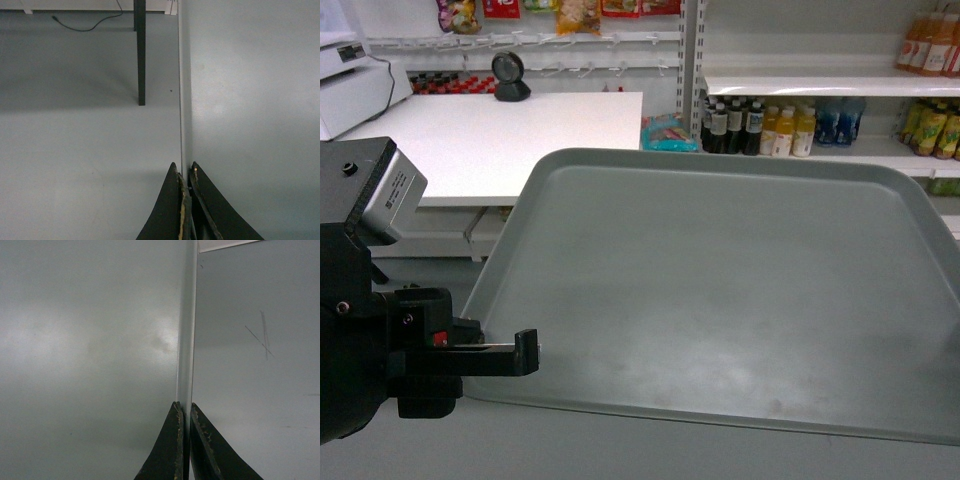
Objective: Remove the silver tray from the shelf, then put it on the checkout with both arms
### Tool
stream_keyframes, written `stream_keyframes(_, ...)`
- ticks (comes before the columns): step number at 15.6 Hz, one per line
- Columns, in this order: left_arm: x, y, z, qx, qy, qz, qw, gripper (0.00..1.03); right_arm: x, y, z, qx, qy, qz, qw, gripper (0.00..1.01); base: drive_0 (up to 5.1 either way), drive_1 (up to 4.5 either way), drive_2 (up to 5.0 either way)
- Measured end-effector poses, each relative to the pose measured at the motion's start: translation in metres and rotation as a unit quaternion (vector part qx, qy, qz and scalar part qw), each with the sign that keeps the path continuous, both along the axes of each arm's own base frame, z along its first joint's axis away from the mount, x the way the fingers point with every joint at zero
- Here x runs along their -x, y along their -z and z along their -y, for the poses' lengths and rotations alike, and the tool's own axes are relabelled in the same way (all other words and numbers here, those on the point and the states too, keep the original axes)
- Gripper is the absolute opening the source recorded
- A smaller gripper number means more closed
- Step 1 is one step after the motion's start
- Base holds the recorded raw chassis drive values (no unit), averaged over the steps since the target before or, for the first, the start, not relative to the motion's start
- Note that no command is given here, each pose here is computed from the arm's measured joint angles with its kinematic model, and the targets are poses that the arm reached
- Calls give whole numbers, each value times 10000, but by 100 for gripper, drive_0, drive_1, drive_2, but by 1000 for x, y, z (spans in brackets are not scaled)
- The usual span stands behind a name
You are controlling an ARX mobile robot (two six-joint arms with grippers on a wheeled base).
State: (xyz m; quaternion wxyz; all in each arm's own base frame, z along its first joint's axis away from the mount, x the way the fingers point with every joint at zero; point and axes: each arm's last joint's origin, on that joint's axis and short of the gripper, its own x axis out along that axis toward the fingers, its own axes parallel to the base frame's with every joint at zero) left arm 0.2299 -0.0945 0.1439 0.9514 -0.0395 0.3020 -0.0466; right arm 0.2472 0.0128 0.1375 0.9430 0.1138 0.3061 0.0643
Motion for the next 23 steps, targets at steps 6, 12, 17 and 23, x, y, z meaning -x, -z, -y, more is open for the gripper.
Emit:
stream_keyframes(6,0,0,0,-4,0,-9,10000,3,0,0,0,0,0,-4,10000,2,-489,243,243)
stream_keyframes(12,0,0,0,-11,0,-24,10000,3,0,0,0,-1,-3,-8,10000,2,-495,237,237)
stream_keyframes(17,0,0,0,1,5,0,10000,3,0,0,0,2,5,-23,10000,2,-487,245,245)
stream_keyframes(23,0,0,-1,-8,-8,-15,10000,3,0,0,0,-8,-14,-2,10000,2,-85,36,36)
